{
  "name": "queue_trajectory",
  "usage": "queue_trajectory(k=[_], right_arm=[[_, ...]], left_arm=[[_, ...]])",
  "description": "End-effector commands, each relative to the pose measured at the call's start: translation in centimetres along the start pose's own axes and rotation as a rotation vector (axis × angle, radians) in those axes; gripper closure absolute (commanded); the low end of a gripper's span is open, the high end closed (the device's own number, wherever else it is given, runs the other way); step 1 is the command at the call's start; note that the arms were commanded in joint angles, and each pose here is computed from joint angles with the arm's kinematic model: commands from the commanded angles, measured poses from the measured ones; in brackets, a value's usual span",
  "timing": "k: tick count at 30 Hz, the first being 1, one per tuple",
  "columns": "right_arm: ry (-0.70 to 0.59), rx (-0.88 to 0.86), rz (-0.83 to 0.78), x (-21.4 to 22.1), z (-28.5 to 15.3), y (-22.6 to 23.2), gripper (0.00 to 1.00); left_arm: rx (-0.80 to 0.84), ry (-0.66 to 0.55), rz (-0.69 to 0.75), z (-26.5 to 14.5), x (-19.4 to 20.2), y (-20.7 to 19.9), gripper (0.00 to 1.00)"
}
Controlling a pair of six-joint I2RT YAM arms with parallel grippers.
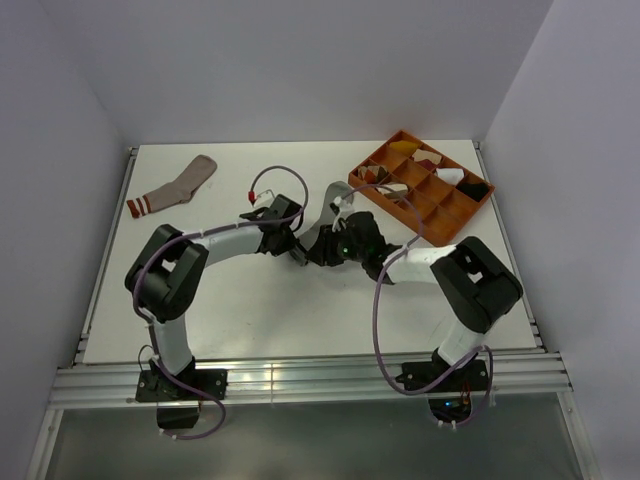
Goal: Roll the socks
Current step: Roll the sock at the center of the board.
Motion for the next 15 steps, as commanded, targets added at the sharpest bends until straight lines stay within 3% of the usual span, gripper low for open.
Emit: queue_trajectory(k=[1,15], right_arm=[[-0.138,-0.014,-0.189,-0.2,0.5,1.5,0.62],[-0.289,0.026,-0.333,1.7,1.7,1.8,0.52]], left_arm=[[-0.097,0.103,0.099,0.2,1.3,1.5,1.0],[-0.162,0.221,0.2,0.5,0.7,1.4,1.0]])
Point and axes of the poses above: each gripper's point midway between its finger pads, its own z axis out along the fingers, its own y axis along the line the jaws close on, x = y × z, the point moved 7 cm from there along -z, back along the fingers, and after that the axes turned 11 degrees about z, right-handed, at the moved point
